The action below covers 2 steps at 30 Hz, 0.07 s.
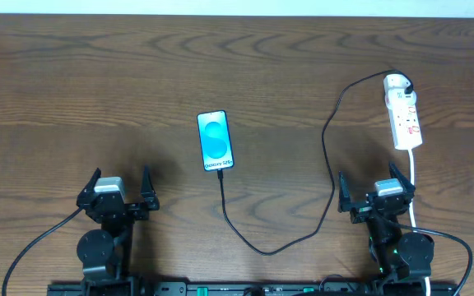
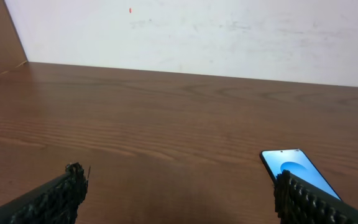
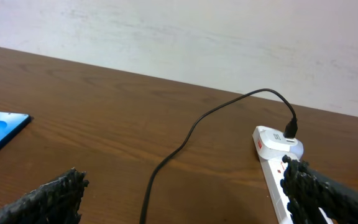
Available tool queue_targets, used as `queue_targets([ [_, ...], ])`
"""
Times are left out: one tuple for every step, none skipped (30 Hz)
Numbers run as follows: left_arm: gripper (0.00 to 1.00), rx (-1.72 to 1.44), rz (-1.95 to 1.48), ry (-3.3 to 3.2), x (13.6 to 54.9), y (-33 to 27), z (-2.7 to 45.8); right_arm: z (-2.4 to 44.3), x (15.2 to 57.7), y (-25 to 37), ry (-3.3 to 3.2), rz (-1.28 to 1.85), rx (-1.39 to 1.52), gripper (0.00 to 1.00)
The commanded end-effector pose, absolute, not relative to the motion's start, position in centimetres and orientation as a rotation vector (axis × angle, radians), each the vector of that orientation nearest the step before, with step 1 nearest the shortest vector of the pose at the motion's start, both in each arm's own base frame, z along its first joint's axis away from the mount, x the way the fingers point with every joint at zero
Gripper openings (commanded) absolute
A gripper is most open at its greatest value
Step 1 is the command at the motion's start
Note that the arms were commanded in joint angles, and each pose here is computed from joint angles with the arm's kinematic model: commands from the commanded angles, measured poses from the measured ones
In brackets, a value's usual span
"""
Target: Plug charger to phone and switch on socket
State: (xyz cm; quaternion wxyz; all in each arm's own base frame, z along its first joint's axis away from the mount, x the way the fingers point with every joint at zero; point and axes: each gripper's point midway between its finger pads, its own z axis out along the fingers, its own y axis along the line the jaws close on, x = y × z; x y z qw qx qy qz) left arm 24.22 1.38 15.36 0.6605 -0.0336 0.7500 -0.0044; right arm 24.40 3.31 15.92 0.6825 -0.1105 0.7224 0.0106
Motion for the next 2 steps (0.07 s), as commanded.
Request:
queue_targets([
  [0.98, -0.064, -0.010, 1.730, 24.26, 1.20, 13.87, 15.85, 24.42, 3.05, 1.619, 0.007, -0.247, 0.99],
  [0.98, -0.064, -0.010, 1.730, 24.26, 1.20, 13.87, 15.85, 24.42, 3.05, 1.619, 0.007, -0.247, 0.99],
])
